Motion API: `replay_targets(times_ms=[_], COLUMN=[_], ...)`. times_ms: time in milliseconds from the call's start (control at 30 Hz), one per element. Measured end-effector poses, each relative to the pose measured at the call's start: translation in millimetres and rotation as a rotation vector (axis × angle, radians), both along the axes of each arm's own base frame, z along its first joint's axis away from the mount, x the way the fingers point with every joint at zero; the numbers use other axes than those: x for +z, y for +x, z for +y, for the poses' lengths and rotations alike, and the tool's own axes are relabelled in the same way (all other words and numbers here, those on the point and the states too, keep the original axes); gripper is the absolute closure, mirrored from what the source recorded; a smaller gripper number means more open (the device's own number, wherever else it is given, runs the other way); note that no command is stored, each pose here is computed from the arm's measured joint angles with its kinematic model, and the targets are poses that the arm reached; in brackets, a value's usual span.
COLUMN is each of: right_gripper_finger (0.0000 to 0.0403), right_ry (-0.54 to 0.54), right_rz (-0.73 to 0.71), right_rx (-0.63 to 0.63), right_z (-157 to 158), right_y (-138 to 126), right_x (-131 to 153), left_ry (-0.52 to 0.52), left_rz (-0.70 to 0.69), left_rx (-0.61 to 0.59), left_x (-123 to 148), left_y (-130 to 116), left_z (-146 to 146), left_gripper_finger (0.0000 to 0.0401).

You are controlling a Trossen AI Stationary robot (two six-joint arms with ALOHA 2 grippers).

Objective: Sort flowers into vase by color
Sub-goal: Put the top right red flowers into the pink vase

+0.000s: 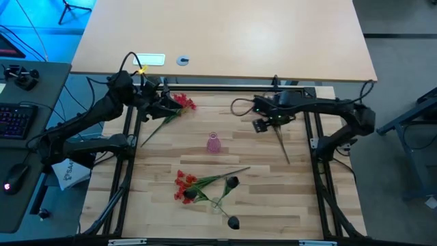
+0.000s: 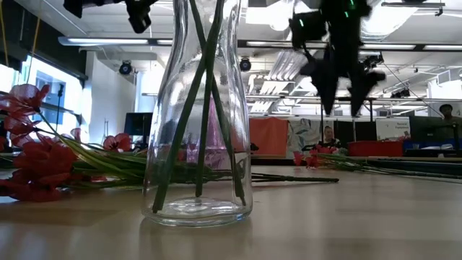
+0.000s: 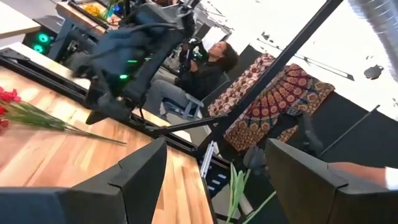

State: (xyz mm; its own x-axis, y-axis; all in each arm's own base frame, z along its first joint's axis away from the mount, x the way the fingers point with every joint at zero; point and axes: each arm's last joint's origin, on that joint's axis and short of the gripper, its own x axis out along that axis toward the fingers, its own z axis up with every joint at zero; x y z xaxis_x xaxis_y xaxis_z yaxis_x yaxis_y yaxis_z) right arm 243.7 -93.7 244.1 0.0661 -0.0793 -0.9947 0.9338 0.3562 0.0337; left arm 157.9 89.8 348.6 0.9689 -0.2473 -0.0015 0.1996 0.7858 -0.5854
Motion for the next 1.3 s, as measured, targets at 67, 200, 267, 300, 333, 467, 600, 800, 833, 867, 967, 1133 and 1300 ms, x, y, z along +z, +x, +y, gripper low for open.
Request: replay_targets(times_ms=[67, 200, 267, 300, 333, 467, 600, 800, 833, 867, 967, 1133, 1300], right_gripper_finger=[0.0092, 0.0092, 0.0092, 0.0092, 0.0092, 0.0092, 0.0092, 0.0109, 0.0116, 0.0124, 0.015, 0.019, 0.029], right_ry=[0.048, 0.137, 0.124, 0.119, 0.117, 0.103, 0.025, -0.01, -0.014, -0.013, -0.007, -0.015, -0.013], right_rz=[-0.007, 0.094, 0.117, 0.103, 0.062, -0.09, -0.055, -0.052, -0.059, -0.061, -0.039, 0.016, -0.007], right_rx=[-0.009, -0.025, -0.033, -0.042, -0.044, -0.06, -0.078, -0.108, -0.108, -0.111, -0.119, -0.082, -0.028], right_z=[-12, -22, -25, -27, -30, -37, -41, -44, -45, -45, -43, -41, -43], right_y=[-15, -47, -57, -60, -60, -59, -61, -60, -59, -58, -55, -51, -43], right_x=[-24, -56, -71, -77, -83, -98, -100, -101, -102, -103, -108, -117, -111], left_ry=[-0.003, -0.026, -0.04, -0.046, -0.047, -0.052, -0.056, -0.057, -0.056, -0.056, -0.057, -0.055, -0.032], left_rz=[0.003, 0.01, 0.012, 0.013, 0.012, 0.012, 0.011, 0.011, 0.011, 0.011, 0.011, 0.011, 0.007], left_rx=[0.011, 0.048, 0.094, 0.119, 0.142, 0.209, 0.235, 0.231, 0.231, 0.231, 0.23, 0.221, 0.221], left_x=[0, 0, 0, 0, 0, 0, 0, 0, 0, 0, 0, 0, 0], left_y=[0, 0, 1, 1, 1, 1, 1, 1, 1, 1, 1, 1, 1], left_z=[0, 1, 3, 3, 4, 6, 7, 7, 7, 7, 7, 6, 6], left_gripper_finger=[0.0141, 0.0141, 0.0141, 0.0141, 0.0141, 0.0141, 0.0141, 0.0141, 0.0141, 0.0141, 0.0141, 0.0141, 0.0141])
